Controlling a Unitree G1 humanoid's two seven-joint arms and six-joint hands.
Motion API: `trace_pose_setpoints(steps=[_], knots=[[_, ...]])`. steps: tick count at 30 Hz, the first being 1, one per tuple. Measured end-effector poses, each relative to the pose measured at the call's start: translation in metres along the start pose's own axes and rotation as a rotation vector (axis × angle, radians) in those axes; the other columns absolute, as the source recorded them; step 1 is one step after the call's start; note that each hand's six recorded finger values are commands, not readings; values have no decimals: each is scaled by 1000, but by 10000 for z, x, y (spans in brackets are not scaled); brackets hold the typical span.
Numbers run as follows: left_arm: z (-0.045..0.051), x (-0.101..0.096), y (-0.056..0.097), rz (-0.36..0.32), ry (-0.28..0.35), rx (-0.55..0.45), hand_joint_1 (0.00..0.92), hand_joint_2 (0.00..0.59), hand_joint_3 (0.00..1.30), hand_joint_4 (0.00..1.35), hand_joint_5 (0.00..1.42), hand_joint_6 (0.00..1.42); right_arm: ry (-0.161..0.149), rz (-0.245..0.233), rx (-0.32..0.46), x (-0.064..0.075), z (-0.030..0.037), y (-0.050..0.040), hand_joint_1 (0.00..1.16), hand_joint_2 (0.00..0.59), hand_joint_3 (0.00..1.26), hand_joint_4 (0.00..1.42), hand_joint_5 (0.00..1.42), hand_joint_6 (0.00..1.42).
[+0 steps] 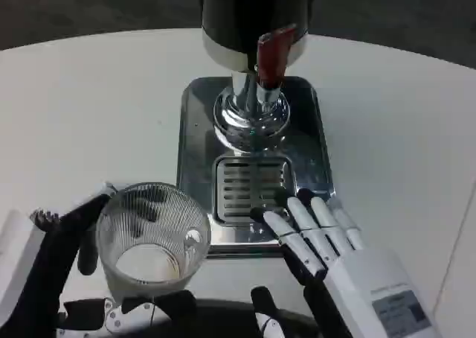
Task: Grasp the cup under the faucet to collect the drink, then remove the cup.
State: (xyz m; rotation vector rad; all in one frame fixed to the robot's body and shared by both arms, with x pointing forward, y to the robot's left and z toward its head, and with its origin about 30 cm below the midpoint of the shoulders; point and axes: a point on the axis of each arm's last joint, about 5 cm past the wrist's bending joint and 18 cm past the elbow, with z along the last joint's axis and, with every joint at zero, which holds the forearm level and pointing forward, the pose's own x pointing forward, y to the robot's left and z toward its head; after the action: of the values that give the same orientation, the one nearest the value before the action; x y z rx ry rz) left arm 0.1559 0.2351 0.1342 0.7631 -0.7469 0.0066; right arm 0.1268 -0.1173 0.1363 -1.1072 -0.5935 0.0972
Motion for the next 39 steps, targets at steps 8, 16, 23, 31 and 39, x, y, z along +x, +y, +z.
trace_pose_setpoints(steps=[8, 16, 23, 31, 39], knots=[[0, 1, 2, -6, 0, 1, 556, 129, 1008, 1111, 1201, 1273, 8, -5, 16, 5, 7, 1, 204, 510, 155, 52, 25, 19], [0, -1, 2, -7, 0, 1, 555, 129, 1008, 1111, 1189, 1273, 24, -4, 25, -12, 19, 12, 197, 516, 157, 64, 31, 30], [-2, 9, 2, -5, -2, 1, 555, 126, 1008, 1098, 1188, 1273, 42, -2, 19, -4, 25, 15, 243, 533, 165, 74, 53, 32], [-126, 142, -41, 20, 20, 1, 554, 123, 1002, 1098, 1188, 1273, 68, -10, 9, -14, 25, -9, 276, 543, 165, 85, 61, 32], [-277, 405, -223, 48, 43, 0, 554, 122, 999, 1098, 1188, 1273, 95, -20, 6, -54, 36, -42, 288, 540, 165, 86, 62, 32]])
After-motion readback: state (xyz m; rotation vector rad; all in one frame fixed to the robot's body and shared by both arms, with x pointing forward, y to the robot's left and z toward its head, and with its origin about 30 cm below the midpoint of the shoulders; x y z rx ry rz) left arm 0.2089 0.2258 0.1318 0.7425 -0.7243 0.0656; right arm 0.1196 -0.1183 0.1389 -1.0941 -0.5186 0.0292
